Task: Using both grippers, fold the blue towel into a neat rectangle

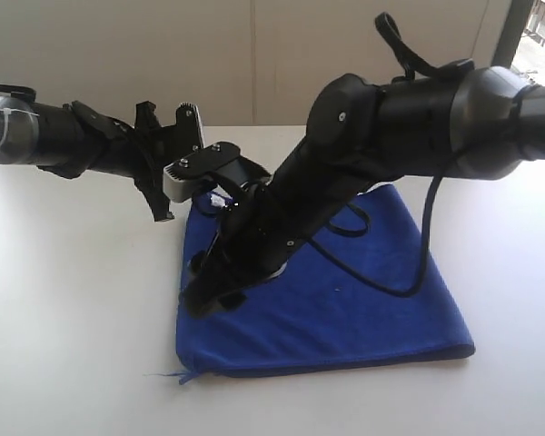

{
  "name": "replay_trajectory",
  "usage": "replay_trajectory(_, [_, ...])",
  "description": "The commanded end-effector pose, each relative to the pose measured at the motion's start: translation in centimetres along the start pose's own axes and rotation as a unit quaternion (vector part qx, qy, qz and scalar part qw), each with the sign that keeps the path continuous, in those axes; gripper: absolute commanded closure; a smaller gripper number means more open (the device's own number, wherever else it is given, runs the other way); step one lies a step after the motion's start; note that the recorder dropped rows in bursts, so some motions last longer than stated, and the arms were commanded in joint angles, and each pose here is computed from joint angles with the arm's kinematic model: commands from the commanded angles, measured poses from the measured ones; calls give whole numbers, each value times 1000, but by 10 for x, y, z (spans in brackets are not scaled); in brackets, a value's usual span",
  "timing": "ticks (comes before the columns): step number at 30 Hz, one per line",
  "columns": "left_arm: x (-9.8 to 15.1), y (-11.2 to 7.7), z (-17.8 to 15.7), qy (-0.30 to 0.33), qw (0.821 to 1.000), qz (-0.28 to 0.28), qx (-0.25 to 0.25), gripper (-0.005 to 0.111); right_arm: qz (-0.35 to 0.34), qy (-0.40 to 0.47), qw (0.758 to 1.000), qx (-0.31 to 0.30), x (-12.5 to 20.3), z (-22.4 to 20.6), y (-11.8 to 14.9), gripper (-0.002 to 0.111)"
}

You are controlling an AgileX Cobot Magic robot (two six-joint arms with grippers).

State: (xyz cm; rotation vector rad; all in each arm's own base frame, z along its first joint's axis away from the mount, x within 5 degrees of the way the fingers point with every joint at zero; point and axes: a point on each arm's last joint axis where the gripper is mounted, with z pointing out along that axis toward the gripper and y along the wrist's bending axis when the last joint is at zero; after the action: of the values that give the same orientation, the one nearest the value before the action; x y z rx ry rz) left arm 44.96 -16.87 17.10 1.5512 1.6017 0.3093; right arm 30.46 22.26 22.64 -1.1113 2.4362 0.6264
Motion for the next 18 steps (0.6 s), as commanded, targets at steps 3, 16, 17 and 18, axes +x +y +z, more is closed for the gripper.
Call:
replay_trajectory(3, [0, 15, -9, 17, 998, -20, -51, 60, 3, -47, 991, 124, -5, -45, -23, 51])
replay_trajectory(16, [-25, 47, -61, 35, 931, -324, -166, 107, 91, -37, 965, 244, 32, -123, -91, 97])
replay_trajectory(17, [-33, 45, -66, 32, 932, -321, -166, 107, 103, -33, 963, 248, 37, -127, -97, 105])
replay_trajectory(18, [-41, 41, -71, 25, 934, -317, -162, 107, 113, -30, 961, 251, 41, -130, -102, 108])
